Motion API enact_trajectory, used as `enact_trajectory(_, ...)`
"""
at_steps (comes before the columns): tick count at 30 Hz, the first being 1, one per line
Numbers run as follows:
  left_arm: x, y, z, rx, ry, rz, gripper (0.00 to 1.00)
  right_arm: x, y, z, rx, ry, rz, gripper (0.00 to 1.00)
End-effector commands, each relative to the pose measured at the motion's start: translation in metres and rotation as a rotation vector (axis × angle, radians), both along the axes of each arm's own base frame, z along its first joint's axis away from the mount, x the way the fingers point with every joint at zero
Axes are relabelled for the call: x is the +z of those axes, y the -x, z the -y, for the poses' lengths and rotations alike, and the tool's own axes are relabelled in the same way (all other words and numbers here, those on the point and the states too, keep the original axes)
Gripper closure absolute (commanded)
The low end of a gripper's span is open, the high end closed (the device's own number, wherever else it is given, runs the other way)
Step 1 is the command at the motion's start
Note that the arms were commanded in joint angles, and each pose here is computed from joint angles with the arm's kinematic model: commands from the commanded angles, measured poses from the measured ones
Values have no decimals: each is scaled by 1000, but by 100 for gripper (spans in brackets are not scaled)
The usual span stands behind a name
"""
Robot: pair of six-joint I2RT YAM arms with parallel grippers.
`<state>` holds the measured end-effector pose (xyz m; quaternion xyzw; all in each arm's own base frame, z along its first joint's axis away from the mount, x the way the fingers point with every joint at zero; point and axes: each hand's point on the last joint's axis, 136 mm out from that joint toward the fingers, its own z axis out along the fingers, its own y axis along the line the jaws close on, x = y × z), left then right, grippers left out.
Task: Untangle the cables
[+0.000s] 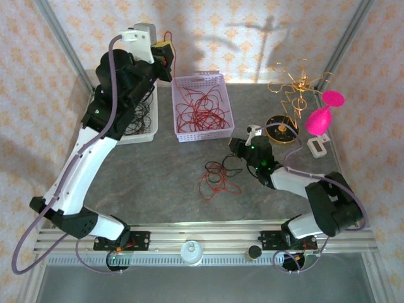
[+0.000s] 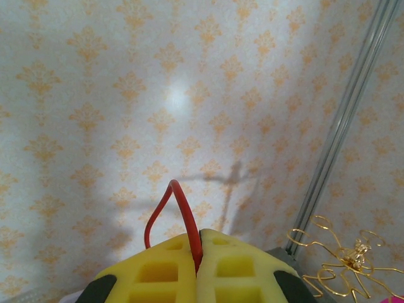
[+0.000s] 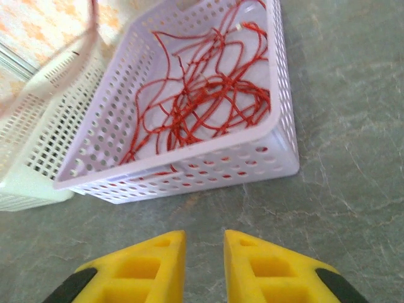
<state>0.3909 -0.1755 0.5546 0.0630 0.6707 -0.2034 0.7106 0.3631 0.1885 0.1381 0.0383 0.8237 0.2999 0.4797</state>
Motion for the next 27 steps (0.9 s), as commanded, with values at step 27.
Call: enact_trajectory(27,-81,-167,55,-50,97,-98,100,42,69,39,-25,-38,62,68)
